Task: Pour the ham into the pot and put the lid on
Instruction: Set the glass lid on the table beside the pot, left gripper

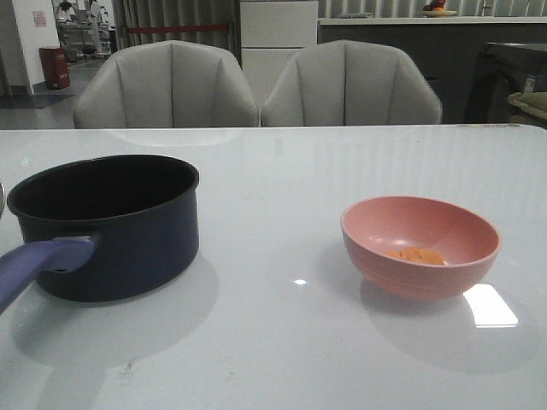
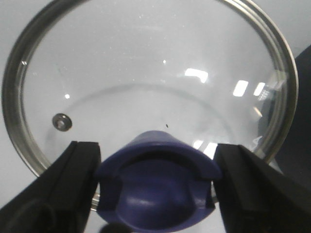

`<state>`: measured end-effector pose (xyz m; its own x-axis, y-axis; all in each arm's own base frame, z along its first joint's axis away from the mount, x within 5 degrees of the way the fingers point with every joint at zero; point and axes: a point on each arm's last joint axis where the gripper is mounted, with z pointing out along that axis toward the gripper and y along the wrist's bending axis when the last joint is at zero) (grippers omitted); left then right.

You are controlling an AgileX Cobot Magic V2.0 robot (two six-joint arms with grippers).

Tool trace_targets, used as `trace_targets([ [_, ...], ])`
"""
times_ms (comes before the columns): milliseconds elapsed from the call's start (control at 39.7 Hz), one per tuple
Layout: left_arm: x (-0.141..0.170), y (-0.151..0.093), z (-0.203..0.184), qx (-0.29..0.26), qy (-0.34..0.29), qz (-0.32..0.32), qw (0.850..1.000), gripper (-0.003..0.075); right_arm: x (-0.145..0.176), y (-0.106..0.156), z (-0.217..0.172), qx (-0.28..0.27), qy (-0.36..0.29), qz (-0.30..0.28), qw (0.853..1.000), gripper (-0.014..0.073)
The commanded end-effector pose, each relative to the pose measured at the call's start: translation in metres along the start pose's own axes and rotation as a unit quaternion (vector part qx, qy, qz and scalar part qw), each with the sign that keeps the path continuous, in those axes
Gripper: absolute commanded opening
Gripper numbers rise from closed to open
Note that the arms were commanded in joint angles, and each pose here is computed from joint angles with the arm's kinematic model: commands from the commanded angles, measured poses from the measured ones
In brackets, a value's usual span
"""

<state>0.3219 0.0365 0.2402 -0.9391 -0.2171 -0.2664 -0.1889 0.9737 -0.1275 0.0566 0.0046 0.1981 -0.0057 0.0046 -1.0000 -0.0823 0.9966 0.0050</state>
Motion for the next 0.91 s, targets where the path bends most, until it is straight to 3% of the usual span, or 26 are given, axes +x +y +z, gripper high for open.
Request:
trace_targets([
  [0,0.002,-0.005,-0.026,0.008,-0.069,0.005,0.998,0.047,-0.005,0.0,-0.001,0.002,-0.043,-0.007,0.999,0.0147],
  [655,0.003,-0.001,0.033,0.016,0.007,-0.022,1.0,0.0477,-0.005,0.0,-0.001,0.002,-0.043,-0.007,0.999,0.0147],
  [831,0.004,0.0,0.039,0.015,0.022,-0.023,0.999,0.0643,-0.005,0.0,-0.001,0.002,-0.043,-0.007,0.999,0.0147],
  [881,0.004,0.0,0.041,0.014,0.025,-0.022,0.999,0.0653,-0.005,0.0,-0.001,0.002,-0.043,-0.007,0.999,0.0147],
])
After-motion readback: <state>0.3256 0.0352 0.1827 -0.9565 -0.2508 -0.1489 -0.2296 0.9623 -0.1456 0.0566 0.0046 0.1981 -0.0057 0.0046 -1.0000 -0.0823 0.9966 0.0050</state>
